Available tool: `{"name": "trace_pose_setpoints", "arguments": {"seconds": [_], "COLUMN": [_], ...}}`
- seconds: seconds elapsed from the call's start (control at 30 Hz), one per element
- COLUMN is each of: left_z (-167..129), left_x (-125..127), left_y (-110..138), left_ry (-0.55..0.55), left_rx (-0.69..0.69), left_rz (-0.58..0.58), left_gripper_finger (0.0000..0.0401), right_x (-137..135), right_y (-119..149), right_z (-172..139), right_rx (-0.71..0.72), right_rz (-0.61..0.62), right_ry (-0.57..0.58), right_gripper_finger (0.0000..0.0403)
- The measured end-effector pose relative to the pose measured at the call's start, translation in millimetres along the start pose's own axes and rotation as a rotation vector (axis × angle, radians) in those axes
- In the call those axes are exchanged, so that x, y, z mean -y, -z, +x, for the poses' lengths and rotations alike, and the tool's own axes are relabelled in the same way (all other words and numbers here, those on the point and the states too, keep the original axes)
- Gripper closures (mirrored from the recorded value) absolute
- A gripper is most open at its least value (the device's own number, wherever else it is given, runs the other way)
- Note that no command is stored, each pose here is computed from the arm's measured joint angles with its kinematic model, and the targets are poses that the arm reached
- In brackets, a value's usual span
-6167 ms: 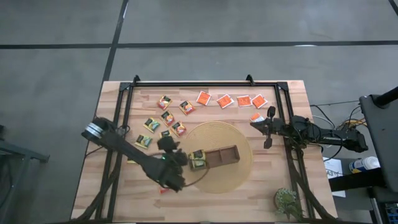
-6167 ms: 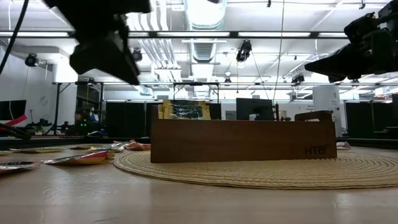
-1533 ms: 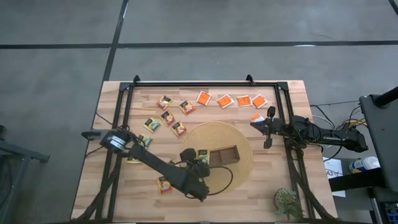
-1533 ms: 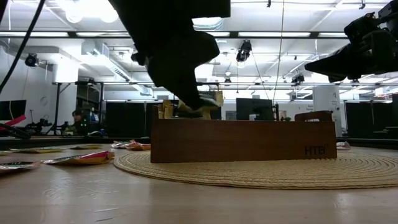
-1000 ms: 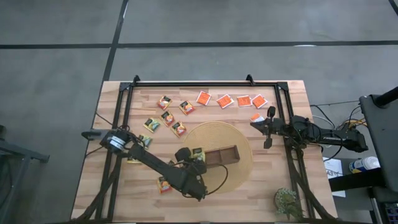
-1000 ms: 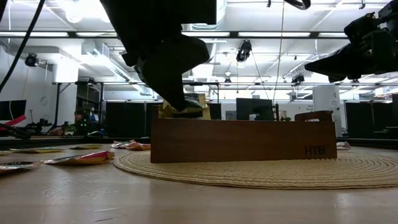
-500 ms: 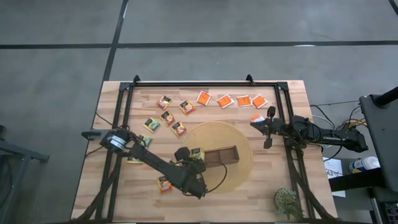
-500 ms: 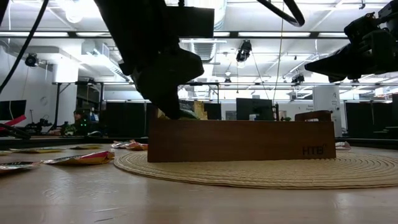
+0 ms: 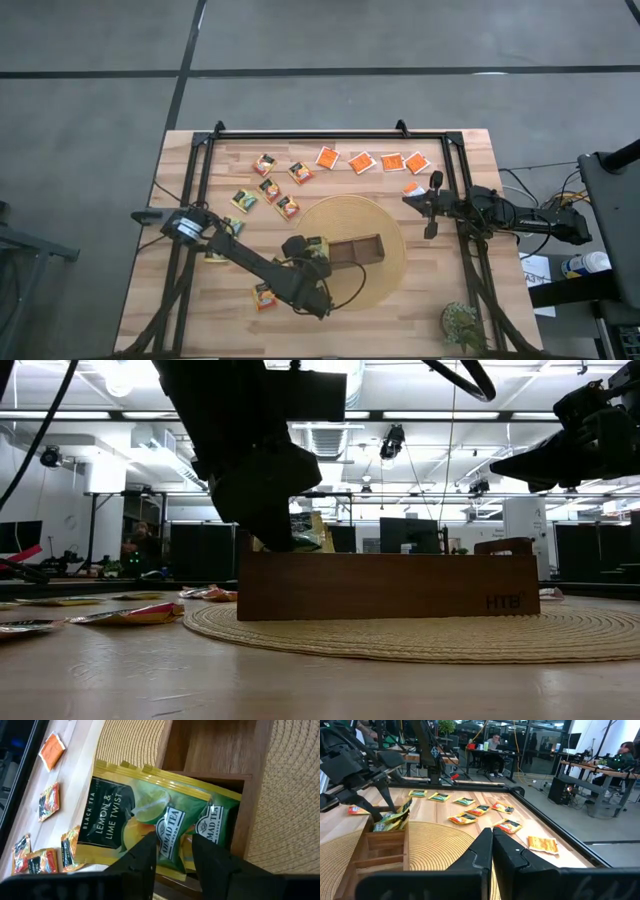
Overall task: Pick & Place Tea
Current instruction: Put the green tea bag into the left section of the wooden organizer
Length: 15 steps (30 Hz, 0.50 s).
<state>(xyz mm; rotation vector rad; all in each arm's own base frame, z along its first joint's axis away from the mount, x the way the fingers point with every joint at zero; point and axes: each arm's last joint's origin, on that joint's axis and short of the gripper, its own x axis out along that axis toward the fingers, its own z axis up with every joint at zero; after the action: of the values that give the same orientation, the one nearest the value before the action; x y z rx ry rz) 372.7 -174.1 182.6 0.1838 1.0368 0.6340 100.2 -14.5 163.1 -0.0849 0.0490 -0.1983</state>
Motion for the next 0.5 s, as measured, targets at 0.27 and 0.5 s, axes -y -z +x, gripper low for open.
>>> {"name": "trace_pose_setpoints", "arguments": {"seconds": [0.27, 0.5], "left_z": [-14.1, -23.1], "left_x": [2.1, 1.4], "left_y": [-13.0, -16.8], "left_ry": [0.106, 0.048], "left_rx": [-0.025, 0.051], "left_rz": [-0.014, -0.011], "left_gripper_finger": [0.0273, 0.0273], "right_x": [0.0, 0.0], "right_y": [0.0, -0.1], "right_z": [0.0, 0.0], "right_rx": [0.0, 0.0], "right_rz": [0.0, 0.0], "right_ry": [0.0, 0.0], "right_gripper_finger": [0.0394, 0.0394]}}
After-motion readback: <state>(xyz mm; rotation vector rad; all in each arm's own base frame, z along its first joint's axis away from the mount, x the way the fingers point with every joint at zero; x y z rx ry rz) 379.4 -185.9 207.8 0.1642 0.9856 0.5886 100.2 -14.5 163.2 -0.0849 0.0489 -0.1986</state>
